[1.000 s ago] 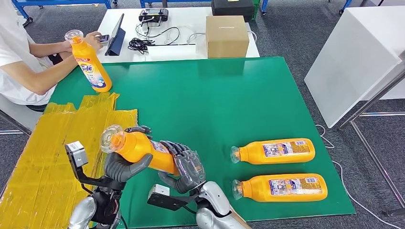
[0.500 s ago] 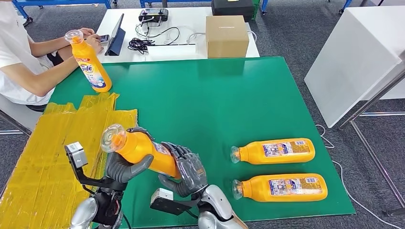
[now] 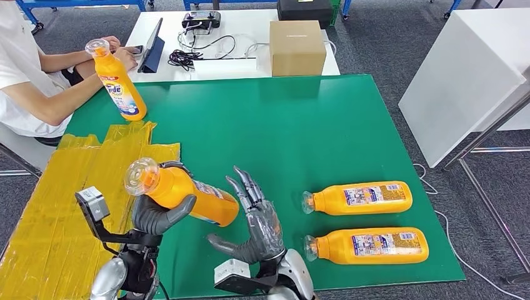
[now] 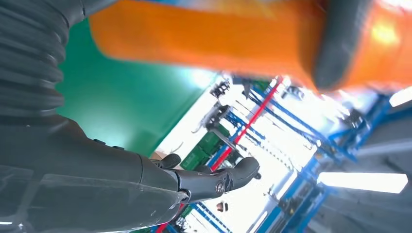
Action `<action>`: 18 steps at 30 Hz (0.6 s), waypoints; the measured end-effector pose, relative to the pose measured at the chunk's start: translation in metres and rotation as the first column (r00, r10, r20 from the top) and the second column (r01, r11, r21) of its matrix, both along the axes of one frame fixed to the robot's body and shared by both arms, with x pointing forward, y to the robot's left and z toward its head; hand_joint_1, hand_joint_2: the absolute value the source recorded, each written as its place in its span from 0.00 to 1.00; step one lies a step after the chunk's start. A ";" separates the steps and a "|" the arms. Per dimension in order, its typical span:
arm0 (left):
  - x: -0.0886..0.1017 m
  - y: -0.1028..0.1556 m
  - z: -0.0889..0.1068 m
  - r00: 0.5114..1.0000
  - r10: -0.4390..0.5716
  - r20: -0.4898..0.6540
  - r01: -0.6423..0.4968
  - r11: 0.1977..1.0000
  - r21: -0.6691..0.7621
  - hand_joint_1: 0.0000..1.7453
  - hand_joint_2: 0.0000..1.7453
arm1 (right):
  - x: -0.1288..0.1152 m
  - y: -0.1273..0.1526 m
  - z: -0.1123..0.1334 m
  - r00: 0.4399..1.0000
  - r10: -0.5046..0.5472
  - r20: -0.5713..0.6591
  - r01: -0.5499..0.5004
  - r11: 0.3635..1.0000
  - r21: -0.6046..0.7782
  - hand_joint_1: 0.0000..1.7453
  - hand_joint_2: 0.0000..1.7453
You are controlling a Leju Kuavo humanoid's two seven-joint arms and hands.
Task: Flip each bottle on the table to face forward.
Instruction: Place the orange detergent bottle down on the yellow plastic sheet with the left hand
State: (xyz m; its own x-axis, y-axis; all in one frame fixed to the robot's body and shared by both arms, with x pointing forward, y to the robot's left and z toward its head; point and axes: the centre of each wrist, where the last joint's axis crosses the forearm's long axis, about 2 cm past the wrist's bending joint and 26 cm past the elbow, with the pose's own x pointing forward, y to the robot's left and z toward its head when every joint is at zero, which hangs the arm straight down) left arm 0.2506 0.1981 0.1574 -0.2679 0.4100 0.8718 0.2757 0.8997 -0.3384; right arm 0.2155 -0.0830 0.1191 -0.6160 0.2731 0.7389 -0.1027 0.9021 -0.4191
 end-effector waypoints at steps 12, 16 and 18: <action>0.028 0.049 0.030 0.679 0.364 0.638 -0.680 -0.018 0.733 1.00 1.00 | -0.026 -0.066 0.054 0.976 -0.154 0.157 0.112 0.963 0.246 0.00 1.00; 0.051 0.061 0.034 0.689 0.317 0.652 -0.547 -0.363 0.754 1.00 1.00 | -0.024 -0.083 0.066 0.961 -0.201 0.188 0.149 0.954 0.259 0.00 1.00; 0.063 0.067 0.033 0.719 0.317 0.618 -0.485 -0.408 0.774 1.00 1.00 | -0.022 -0.089 0.069 0.956 -0.218 0.198 0.163 0.951 0.261 0.00 1.00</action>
State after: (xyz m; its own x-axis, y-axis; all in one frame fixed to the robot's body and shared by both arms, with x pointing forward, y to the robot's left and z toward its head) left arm 0.3139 0.2653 0.1907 0.0419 -0.9987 0.0294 -0.4062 0.0099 0.9137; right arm 0.1931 -0.1719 0.1886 -0.7255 0.2338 0.6474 0.1520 0.9717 -0.1806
